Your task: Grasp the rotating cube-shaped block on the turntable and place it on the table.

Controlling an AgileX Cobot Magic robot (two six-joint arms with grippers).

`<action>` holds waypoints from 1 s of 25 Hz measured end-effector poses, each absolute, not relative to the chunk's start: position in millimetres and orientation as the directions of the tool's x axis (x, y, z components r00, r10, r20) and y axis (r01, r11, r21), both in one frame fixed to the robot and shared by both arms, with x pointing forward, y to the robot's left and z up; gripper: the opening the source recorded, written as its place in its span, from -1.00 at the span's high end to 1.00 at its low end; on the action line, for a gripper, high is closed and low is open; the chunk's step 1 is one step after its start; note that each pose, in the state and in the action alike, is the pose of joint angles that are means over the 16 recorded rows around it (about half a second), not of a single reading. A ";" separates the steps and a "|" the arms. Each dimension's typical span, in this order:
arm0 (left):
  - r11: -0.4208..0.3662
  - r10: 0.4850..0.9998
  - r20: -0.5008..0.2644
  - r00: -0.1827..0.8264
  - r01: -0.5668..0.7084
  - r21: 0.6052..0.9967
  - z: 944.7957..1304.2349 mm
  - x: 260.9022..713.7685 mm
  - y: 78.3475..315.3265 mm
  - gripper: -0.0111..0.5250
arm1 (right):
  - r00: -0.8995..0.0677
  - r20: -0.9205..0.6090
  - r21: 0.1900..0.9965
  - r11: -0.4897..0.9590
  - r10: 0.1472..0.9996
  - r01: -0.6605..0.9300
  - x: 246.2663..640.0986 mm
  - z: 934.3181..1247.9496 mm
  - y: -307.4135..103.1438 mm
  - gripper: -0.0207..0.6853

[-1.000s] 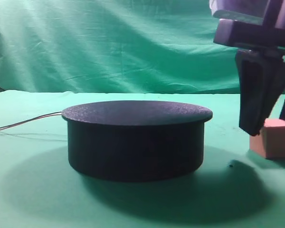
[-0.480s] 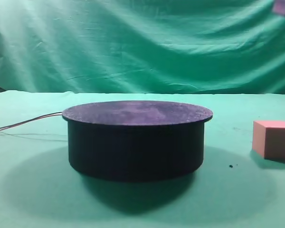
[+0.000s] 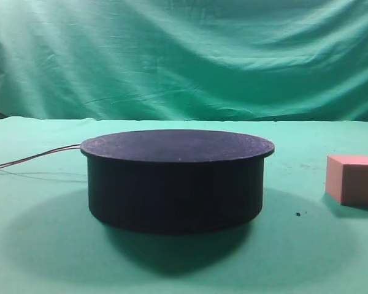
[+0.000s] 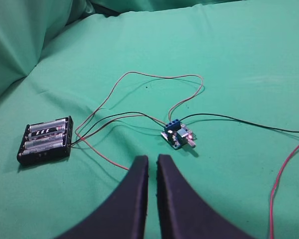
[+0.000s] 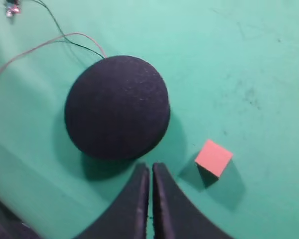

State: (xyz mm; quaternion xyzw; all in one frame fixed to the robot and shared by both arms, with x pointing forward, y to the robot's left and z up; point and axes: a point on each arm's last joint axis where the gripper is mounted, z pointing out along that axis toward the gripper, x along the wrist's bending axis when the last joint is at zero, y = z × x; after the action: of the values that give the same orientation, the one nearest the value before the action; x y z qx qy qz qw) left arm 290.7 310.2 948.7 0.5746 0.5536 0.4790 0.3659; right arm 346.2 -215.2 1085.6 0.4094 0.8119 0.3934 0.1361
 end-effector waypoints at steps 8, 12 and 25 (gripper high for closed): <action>-0.119 0.987 0.145 -0.072 0.286 0.951 948.7 290.7 310.2 0.96 | -0.501 -0.009 0.855 0.267 0.865 0.445 325.4 1064.0 -252.2 0.94; -0.119 0.987 0.145 -0.072 0.286 0.951 948.7 290.7 310.2 0.96 | -0.386 -0.036 0.907 0.192 0.922 0.375 311.1 1039.7 -269.1 0.94; -0.119 0.987 0.145 -0.072 0.286 0.951 948.7 290.7 310.2 0.96 | -0.201 -0.077 0.963 0.125 0.977 0.239 291.2 959.4 -286.7 0.94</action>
State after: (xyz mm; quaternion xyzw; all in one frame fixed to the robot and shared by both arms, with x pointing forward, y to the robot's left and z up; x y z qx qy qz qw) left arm 290.7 310.2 948.7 0.5746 0.5536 0.4790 0.3659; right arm 291.2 -286.7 959.4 0.4827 0.6295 0.4521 0.4079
